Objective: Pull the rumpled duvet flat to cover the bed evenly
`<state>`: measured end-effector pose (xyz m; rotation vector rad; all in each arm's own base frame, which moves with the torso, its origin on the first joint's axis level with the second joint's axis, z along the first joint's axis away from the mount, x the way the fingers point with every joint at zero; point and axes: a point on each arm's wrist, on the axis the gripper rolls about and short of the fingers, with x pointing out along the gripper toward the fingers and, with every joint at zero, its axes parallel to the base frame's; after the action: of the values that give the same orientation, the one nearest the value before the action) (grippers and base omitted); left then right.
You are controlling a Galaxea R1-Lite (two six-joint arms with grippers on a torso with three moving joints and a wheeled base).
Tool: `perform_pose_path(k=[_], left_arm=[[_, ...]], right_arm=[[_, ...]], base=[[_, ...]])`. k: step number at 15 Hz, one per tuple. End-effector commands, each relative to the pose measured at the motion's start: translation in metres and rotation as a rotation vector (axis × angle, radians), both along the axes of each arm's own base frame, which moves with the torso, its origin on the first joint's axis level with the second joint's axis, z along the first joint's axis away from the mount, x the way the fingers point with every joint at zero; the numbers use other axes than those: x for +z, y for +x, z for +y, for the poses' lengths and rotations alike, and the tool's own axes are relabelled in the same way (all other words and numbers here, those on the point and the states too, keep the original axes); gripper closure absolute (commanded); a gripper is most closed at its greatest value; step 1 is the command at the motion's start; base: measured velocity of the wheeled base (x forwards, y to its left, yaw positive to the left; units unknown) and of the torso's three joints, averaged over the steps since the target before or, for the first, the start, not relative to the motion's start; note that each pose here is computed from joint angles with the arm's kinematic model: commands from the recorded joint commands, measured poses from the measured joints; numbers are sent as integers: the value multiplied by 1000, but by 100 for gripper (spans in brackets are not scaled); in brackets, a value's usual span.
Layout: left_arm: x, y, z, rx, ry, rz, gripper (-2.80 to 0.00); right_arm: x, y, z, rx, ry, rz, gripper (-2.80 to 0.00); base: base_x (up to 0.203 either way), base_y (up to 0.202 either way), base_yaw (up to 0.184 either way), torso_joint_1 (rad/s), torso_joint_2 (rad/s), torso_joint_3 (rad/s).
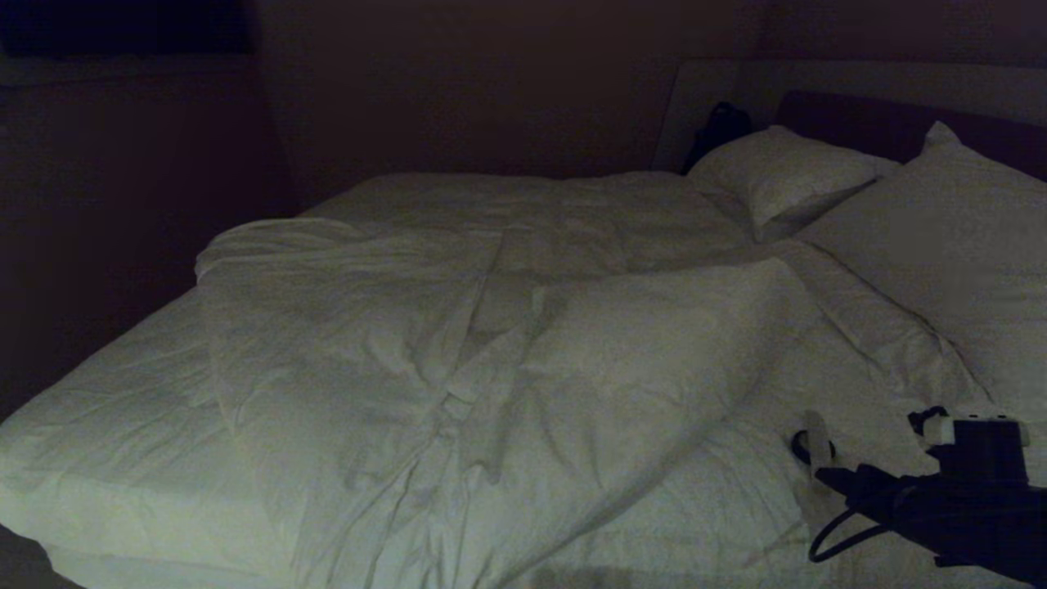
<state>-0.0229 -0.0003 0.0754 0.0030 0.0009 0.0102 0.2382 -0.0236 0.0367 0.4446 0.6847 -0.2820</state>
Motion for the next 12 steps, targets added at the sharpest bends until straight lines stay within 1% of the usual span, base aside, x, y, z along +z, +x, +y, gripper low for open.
perform_pose_path(k=[1, 2, 3, 4, 6, 7, 9, 12], left_arm=[[0, 0, 0, 1, 0, 1, 0], [0, 0, 0, 1, 0, 1, 0], [0, 0, 0, -1, 0, 1, 0], [0, 0, 0, -1, 0, 1, 0], [0, 0, 0, 1, 0, 1, 0], [0, 0, 0, 1, 0, 0, 0], [0, 0, 0, 0, 0, 1, 0], [0, 0, 0, -1, 0, 1, 0]], right_arm=[[-6, 4, 1, 37, 48, 12, -280], [-7, 4, 1, 46, 65, 11, -280], [-6, 4, 1, 80, 107, 8, -280], [-7, 4, 2, 138, 178, 4, -280], [-5, 5, -5, 199, 273, -16, -280], [-4, 7, -11, 214, 306, -34, -280], [-6, 12, -20, 239, 357, -47, -280], [-10, 22, -24, 256, 377, -53, -280]], base=[[0, 0, 0, 0, 0, 0], [0, 0, 0, 0, 0, 0], [0, 0, 0, 0, 0, 0], [0, 0, 0, 0, 0, 0], [0, 0, 0, 0, 0, 0], [0, 0, 0, 0, 0, 0], [0, 0, 0, 0, 0, 0], [0, 0, 0, 0, 0, 0]])
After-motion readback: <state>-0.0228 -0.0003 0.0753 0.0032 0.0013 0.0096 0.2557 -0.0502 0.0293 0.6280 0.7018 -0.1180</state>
